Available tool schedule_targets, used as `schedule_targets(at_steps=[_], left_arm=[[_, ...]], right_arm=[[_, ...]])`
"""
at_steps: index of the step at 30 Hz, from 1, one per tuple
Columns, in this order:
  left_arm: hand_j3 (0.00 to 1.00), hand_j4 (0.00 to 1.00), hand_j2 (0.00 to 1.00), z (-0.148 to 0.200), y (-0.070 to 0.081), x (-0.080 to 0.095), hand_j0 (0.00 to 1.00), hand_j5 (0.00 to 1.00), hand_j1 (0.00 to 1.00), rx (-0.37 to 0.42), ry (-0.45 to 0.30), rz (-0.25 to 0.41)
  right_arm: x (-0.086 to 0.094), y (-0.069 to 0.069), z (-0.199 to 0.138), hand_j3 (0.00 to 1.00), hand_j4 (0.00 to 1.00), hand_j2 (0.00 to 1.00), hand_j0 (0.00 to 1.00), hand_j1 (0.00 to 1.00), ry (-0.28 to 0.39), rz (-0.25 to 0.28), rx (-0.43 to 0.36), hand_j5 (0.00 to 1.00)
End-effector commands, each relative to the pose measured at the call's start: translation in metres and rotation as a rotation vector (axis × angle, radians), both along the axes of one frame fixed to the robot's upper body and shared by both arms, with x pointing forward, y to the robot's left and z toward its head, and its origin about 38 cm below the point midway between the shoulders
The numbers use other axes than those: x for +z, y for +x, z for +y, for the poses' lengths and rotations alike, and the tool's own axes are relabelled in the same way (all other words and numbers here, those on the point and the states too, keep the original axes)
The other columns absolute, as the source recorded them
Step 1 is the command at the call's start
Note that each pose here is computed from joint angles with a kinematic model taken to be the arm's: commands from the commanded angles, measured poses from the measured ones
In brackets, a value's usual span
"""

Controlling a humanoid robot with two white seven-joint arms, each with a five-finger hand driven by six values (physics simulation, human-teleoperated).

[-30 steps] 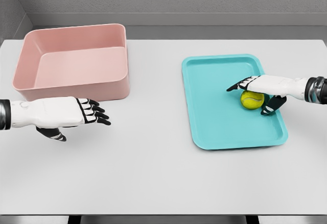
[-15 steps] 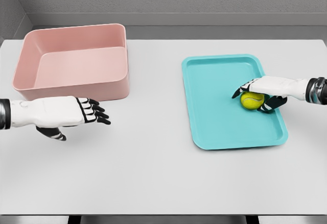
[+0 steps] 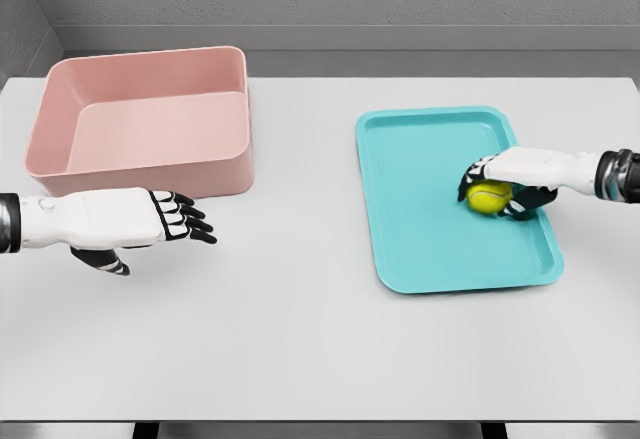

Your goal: Put the tennis from the blue tray into the pink basket with both arms

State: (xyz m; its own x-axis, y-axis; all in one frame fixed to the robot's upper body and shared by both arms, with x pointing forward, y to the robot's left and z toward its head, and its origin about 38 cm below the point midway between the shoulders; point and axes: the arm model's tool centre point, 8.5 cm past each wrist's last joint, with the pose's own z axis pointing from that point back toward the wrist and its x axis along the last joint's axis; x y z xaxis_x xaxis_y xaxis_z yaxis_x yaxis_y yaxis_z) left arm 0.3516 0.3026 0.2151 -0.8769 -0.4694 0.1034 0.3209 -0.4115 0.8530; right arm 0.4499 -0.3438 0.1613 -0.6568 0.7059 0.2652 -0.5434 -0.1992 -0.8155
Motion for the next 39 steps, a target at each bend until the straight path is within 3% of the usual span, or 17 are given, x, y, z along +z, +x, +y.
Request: schedule_targets(at_steps=[1,10,28,39], left_arm=[[1.00,1.00,1.00,0.000,0.000,0.000,1.00,1.00,1.00,0.003,-0.003,0.002],[1.00,1.00,1.00,0.000,0.000,0.000,1.00,1.00,1.00,0.003,-0.003,0.002],[1.00,1.00,1.00,0.000,0.002,0.005,1.00,1.00,1.00,0.003,-0.005,-0.010],[1.00,1.00,1.00,0.000,0.003,0.006,1.00,1.00,1.00,0.002,-0.005,-0.014]], right_arm=[[0.004,-0.001,0.003,0.59,0.59,0.59,0.59,0.59,0.012,-0.009,0.020,0.59],[0.027,-0.001,0.021,0.59,0.59,0.59,0.59,0.59,0.031,-0.064,0.080,0.59],[0.061,-0.022,0.068,0.58,0.58,0.58,0.58,0.58,0.082,-0.140,0.248,0.58],[0.067,-0.026,0.097,0.58,0.58,0.58,0.58,0.58,0.117,-0.157,0.320,0.58]])
